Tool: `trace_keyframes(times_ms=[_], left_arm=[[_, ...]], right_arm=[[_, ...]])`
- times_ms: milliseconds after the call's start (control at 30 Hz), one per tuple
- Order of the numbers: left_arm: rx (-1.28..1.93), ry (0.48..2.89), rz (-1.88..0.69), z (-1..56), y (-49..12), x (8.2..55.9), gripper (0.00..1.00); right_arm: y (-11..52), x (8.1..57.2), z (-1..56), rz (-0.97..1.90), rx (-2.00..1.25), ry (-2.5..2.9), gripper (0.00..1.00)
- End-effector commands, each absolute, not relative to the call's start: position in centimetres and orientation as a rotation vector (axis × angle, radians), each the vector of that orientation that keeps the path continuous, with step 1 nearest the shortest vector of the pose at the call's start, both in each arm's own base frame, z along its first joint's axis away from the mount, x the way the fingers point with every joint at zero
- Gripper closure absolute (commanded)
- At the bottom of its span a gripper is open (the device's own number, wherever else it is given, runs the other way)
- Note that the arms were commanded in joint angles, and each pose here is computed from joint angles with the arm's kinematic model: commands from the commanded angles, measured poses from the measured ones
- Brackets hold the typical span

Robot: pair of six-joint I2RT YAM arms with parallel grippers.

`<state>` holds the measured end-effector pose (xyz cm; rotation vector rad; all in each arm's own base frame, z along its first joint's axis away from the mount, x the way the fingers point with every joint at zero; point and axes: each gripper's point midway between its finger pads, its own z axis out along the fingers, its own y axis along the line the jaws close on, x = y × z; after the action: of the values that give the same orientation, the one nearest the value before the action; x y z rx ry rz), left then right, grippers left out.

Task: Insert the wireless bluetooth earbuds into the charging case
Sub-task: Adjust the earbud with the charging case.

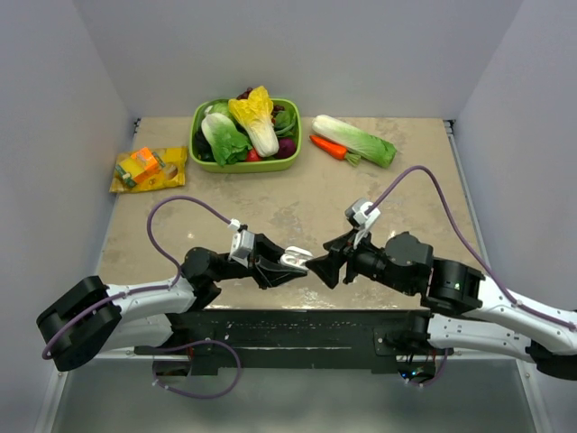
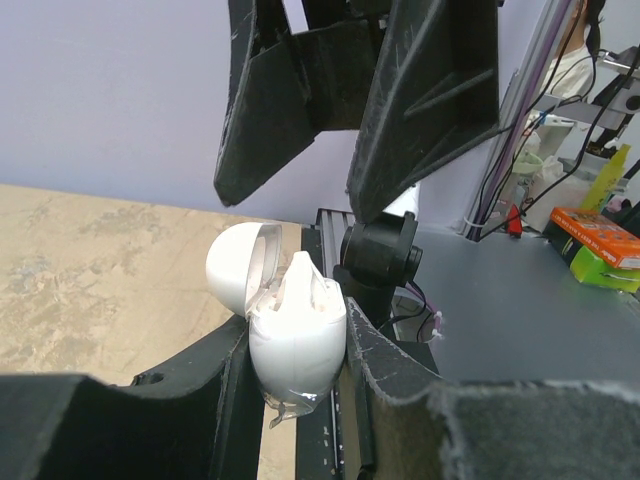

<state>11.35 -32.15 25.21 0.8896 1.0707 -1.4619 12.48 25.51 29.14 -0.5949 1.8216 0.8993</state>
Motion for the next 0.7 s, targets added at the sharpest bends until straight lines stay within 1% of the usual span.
trace_keyframes(times_ms=[0, 33, 133, 667], left_arm=[[0.788, 0.392, -1.371, 36.4, -27.3, 7.3, 1.00], [0.789, 0.389, -1.372, 36.5, -27.2, 7.2, 1.00], [0.791, 0.393, -1.376, 36.3, -27.3, 7.2, 1.00], [0.802, 0.374, -1.388, 36.6, -27.1, 6.7, 1.00]], right_arm=[[27.4, 12.3, 31.3, 0.971, -0.616, 1.766, 0.23], [27.5, 12.3, 31.5, 0.975, -0.615, 1.762, 0.16], [28.0, 12.5, 31.8, 0.976, -0.610, 1.757, 0.14], [28.3, 14.1, 31.1, 0.904, -0.532, 1.796, 0.14]])
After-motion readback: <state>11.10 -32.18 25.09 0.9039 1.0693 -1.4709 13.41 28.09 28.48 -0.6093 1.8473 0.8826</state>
